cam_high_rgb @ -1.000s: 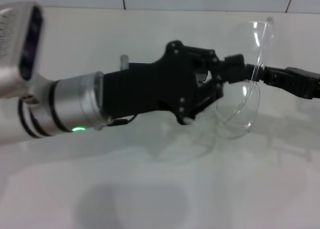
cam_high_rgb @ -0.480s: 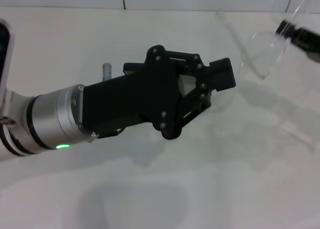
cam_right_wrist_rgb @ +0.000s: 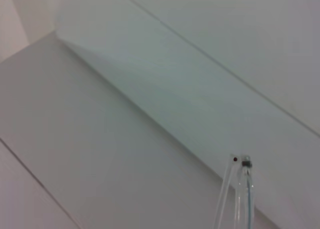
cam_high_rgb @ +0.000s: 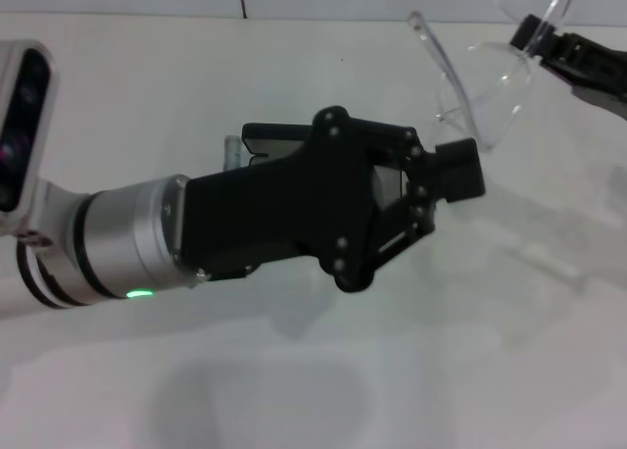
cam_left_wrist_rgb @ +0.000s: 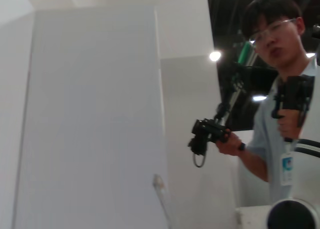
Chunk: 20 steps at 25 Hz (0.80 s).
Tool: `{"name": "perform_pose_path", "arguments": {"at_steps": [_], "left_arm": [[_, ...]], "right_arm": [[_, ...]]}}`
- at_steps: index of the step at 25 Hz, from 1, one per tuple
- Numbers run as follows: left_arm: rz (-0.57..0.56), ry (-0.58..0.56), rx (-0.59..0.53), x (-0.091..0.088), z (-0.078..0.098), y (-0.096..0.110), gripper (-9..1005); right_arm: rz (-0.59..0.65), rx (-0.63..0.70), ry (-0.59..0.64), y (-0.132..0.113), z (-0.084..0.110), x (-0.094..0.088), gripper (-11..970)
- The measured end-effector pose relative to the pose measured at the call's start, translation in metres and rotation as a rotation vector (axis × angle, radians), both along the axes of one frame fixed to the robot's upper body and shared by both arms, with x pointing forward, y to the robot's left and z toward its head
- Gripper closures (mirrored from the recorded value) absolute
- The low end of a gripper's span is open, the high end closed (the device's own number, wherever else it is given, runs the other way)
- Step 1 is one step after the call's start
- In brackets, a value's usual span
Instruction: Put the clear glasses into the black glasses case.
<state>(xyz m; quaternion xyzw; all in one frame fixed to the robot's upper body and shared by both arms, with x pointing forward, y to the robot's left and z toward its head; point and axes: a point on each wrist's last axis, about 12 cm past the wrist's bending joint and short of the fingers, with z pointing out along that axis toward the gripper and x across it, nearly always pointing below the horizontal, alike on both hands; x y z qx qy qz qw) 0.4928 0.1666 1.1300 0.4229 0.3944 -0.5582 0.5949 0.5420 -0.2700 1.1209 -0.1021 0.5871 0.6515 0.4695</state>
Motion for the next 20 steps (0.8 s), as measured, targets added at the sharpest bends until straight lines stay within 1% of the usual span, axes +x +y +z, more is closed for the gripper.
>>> {"name": "perform_pose_path", "arguments": {"at_steps": [5,12,16,20], "left_arm": [[-0.038,-0.001,0.011,-0.001,0.000,-0.007,913],[-0.037,0.009,0.020,0.000,-0.002,-0.009,913],[-0.036,0.012,0.021,0.002,-0.002,-0.010,913],[-0.035,0.017,0.025,0.003,-0.003,-0.010,913]], "right_arm": [[0.033,0.000,-0.019,0.015,0.001,0.006,872],[0.181,-0.089,-0.053,0.039,0.004,0.008,873],[0.228,-0.127,-0.089,0.044,0.006,0.008,873],[0.255,-0.127,-0.125,0.046,0.008,0.005,873]]}}
